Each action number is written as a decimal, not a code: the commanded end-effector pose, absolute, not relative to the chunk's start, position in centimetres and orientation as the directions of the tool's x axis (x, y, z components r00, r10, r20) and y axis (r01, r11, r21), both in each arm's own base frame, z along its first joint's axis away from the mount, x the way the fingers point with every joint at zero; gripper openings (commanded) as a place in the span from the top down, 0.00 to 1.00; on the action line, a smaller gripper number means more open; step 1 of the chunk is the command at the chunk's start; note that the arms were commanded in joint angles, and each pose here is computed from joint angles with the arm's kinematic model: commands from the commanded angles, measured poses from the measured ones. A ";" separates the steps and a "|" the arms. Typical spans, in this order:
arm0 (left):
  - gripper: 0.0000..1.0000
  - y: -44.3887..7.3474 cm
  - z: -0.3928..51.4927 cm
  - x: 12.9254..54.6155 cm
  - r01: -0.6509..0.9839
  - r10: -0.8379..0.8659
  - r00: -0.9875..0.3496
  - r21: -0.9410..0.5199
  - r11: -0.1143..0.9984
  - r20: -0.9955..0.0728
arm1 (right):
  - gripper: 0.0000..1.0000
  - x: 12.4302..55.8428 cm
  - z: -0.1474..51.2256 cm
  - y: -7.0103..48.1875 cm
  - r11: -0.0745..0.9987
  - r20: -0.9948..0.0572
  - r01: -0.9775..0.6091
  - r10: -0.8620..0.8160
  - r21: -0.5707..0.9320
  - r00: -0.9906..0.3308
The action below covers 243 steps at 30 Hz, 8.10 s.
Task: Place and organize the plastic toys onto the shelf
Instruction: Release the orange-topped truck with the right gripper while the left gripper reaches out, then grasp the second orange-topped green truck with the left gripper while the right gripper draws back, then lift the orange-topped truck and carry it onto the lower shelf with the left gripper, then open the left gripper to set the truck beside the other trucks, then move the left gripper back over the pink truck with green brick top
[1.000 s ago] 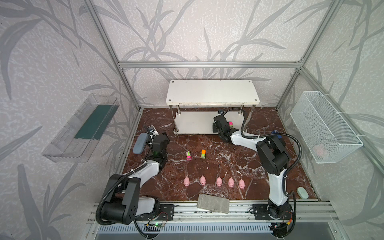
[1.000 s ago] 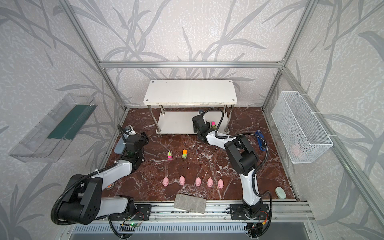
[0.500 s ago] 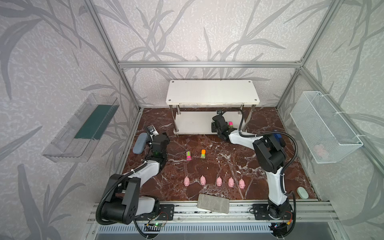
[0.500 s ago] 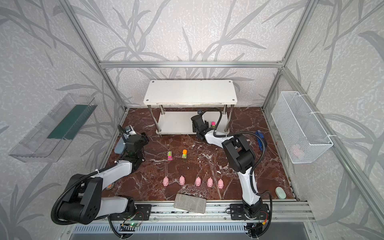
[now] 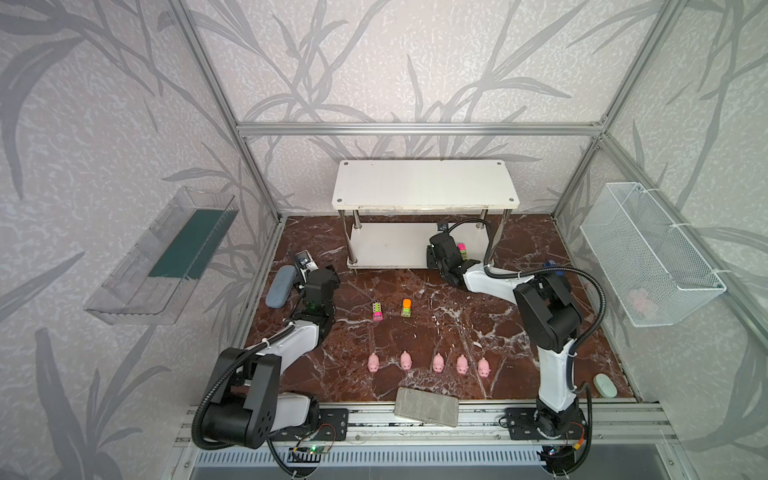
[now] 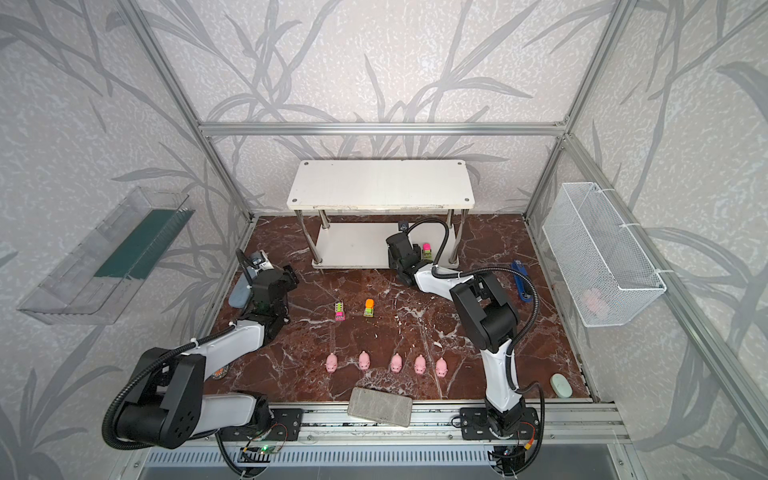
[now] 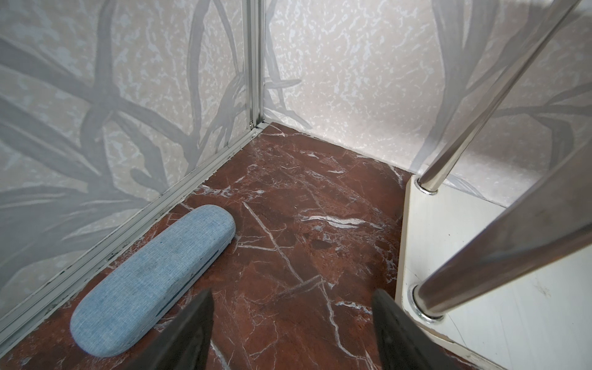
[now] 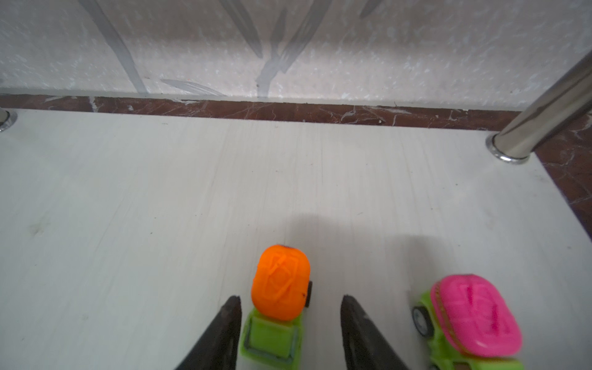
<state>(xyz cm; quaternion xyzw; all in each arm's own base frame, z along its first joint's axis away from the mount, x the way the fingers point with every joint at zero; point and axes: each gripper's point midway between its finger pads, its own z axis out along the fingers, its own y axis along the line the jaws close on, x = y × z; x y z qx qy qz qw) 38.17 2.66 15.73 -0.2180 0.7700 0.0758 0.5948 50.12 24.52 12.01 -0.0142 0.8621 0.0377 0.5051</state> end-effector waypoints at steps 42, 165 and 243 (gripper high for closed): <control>0.30 -17.6 9.3 32.4 -0.088 -0.271 -0.611 -0.277 0.957 -0.744 | 0.45 34.2 15.3 20.8 0.956 -0.868 -0.208 0.079 0.204 -0.490; 0.75 -26.0 13.9 50.5 0.082 -0.045 -0.446 -0.091 0.992 -0.894 | 0.45 34.8 11.9 13.3 0.969 -0.835 0.003 0.216 0.248 -0.506; 0.25 -14.7 8.1 30.0 -0.095 -0.183 -0.688 -0.163 0.982 -0.703 | 0.45 35.3 9.7 14.2 0.962 -0.804 -0.003 0.227 0.274 -0.550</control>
